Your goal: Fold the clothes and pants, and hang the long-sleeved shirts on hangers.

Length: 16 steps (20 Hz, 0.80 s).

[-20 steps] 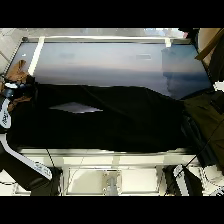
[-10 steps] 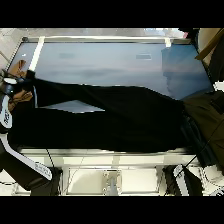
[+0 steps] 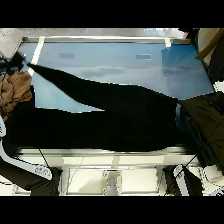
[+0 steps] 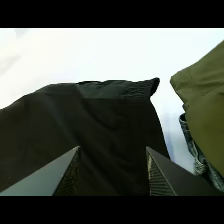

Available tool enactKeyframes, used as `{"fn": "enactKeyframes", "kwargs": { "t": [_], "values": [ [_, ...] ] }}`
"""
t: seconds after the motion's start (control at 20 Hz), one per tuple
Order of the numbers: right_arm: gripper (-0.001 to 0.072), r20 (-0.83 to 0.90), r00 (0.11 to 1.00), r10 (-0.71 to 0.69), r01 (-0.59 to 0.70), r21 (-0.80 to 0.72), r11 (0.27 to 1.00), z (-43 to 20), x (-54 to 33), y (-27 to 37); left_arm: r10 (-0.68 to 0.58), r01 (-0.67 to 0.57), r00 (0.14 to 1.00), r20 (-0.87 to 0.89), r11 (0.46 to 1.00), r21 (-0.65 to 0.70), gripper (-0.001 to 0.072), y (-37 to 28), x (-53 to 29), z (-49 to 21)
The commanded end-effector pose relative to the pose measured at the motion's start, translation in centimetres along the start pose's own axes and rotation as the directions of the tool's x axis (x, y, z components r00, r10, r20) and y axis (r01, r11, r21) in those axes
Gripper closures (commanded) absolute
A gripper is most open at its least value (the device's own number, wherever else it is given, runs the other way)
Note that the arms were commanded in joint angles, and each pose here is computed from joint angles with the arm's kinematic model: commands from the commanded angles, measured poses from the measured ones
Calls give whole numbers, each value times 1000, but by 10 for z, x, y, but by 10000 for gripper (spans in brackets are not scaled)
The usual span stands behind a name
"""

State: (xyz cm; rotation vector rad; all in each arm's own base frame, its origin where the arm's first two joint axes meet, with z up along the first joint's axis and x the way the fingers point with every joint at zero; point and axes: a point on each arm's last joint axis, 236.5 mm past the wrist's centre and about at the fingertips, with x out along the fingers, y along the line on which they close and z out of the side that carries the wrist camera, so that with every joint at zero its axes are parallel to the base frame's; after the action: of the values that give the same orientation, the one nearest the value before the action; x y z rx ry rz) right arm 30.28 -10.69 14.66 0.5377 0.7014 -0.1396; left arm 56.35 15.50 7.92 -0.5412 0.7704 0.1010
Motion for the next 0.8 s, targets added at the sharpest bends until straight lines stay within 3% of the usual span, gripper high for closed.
{"fn": "enactKeyframes", "kwargs": {
  "t": [0.0,0.1,0.35,0.4,0.5,0.55,0.75],
  "values": [
    [260,-6,1000,-11,10,-5,1000,-2,0,-3,328,-307,900,-286,944,117,701,88,-10,-84],
    [260,-6,1000,-11,10,-5,1000,-2,0,-3,392,-390,860,-327,918,75,701,119,-5,-111],
    [259,-7,1000,-10,10,-5,1000,-2,0,-2,417,-447,870,-265,892,-65,700,139,2,-104],
    [259,-7,1000,-10,10,-6,1000,-2,0,-3,413,-452,875,-253,883,-123,637,140,2,-101],
    [257,-6,1000,-11,11,-16,1000,-1,0,-3,382,-424,893,-238,891,-162,81,132,-1,-95],
    [257,-2,1000,-20,20,-41,999,0,-1,-4,382,-419,898,-218,893,-161,23,128,-8,-88],
    [256,-65,990,-128,123,-74,990,-13,-14,-31,403,-428,902,-156,882,-196,23,118,-87,-63]
  ]
}}
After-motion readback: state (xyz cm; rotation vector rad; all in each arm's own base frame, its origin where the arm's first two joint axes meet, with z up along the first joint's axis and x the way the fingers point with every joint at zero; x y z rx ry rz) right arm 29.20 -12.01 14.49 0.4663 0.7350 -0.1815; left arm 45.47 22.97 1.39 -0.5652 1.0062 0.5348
